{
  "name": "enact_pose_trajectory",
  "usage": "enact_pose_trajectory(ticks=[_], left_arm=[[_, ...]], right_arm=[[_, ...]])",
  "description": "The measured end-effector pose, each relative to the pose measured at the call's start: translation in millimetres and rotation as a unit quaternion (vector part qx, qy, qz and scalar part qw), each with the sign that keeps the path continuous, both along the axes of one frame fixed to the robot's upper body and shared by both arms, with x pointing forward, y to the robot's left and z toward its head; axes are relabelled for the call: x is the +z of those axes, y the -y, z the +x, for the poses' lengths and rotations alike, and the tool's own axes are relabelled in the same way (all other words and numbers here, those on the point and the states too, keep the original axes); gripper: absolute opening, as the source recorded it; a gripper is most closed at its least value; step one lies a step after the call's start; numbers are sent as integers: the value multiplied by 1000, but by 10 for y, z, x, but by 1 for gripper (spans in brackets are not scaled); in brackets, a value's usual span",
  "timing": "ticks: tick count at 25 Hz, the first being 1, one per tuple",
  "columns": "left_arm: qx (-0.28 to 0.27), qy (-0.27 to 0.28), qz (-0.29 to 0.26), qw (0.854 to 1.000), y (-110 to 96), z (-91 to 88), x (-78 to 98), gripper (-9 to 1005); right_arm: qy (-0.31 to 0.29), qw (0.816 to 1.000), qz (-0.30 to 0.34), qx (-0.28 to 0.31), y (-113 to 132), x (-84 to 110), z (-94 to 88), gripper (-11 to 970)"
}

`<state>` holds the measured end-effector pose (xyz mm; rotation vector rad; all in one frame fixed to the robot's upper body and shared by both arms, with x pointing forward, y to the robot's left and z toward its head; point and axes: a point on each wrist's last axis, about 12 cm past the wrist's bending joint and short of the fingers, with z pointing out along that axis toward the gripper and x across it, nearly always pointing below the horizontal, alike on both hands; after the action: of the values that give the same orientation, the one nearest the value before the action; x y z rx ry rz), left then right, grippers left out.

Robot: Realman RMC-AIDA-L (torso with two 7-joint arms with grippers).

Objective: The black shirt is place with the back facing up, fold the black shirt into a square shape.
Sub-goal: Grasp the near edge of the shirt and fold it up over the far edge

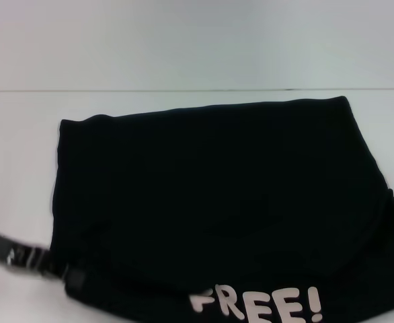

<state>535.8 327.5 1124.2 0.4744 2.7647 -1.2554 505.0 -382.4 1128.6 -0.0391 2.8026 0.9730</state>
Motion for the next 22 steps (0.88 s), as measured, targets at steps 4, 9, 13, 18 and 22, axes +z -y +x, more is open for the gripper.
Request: enact_pose_trajectory(ticks=[4,9,13,18,22], left_arm=[[22,27,-35,999,-60,120,211,41],[77,45,0,996,-16,436,335,46],[137,74,33,987,22,719,372,51],[203,104,83,970,76,972,289,57],[224,114,122,960,202,1064,153,62]], right_arm=[[47,998,27,-8,48,189,128,57],[99,994,34,-29,79,406,455,57],[147,986,16,-79,99,477,822,57],[170,978,-10,-123,-74,289,1177,56],[182,973,-40,-138,-267,132,1342,56]])
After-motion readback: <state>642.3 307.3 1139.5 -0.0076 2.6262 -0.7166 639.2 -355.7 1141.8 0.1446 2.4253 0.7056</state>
